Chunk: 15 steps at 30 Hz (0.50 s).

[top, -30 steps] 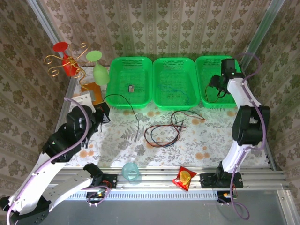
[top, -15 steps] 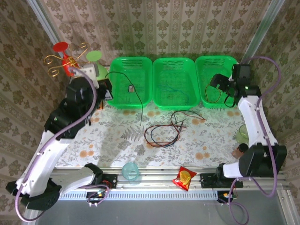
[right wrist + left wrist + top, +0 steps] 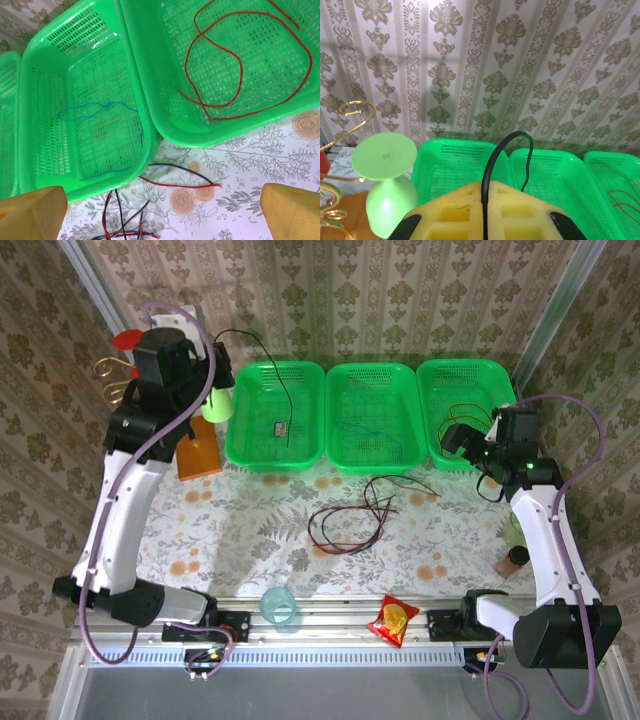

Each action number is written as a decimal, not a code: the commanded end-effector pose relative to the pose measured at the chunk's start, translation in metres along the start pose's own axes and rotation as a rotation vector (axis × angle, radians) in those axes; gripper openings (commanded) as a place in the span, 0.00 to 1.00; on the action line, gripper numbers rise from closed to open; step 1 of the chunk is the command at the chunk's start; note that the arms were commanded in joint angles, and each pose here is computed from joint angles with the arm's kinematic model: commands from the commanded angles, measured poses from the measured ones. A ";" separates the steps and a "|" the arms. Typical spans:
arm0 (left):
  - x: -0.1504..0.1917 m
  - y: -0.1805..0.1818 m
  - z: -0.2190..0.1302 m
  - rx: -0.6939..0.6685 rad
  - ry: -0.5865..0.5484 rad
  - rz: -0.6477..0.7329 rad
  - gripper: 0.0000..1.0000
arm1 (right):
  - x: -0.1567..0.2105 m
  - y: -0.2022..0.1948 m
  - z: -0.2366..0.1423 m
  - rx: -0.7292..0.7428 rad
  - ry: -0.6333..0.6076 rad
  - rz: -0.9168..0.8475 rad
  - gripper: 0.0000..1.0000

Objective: Untangle the cables

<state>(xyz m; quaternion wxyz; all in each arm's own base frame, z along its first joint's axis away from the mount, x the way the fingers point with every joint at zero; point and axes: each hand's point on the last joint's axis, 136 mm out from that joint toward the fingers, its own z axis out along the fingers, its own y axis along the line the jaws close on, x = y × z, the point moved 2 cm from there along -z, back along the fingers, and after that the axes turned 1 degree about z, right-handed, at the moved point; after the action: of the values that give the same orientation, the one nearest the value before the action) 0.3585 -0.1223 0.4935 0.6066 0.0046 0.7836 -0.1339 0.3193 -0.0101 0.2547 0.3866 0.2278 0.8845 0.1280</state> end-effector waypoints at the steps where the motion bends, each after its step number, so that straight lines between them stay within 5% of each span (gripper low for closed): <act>1: -0.012 0.002 0.013 -0.032 -0.006 0.099 0.00 | 0.010 0.002 -0.003 -0.024 0.024 0.001 1.00; 5: 0.018 0.009 0.050 -0.079 0.097 0.161 0.00 | 0.015 0.002 -0.003 -0.027 0.053 -0.006 1.00; 15: 0.179 0.025 0.138 -0.220 0.576 0.429 0.00 | 0.012 0.006 -0.023 -0.036 0.040 -0.051 1.00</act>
<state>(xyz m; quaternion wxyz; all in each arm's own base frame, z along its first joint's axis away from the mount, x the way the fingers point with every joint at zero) 0.4537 -0.1565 0.3284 0.4400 0.0975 0.8922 0.0289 0.3070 -0.0045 0.2550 0.3781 0.2164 0.8896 0.1374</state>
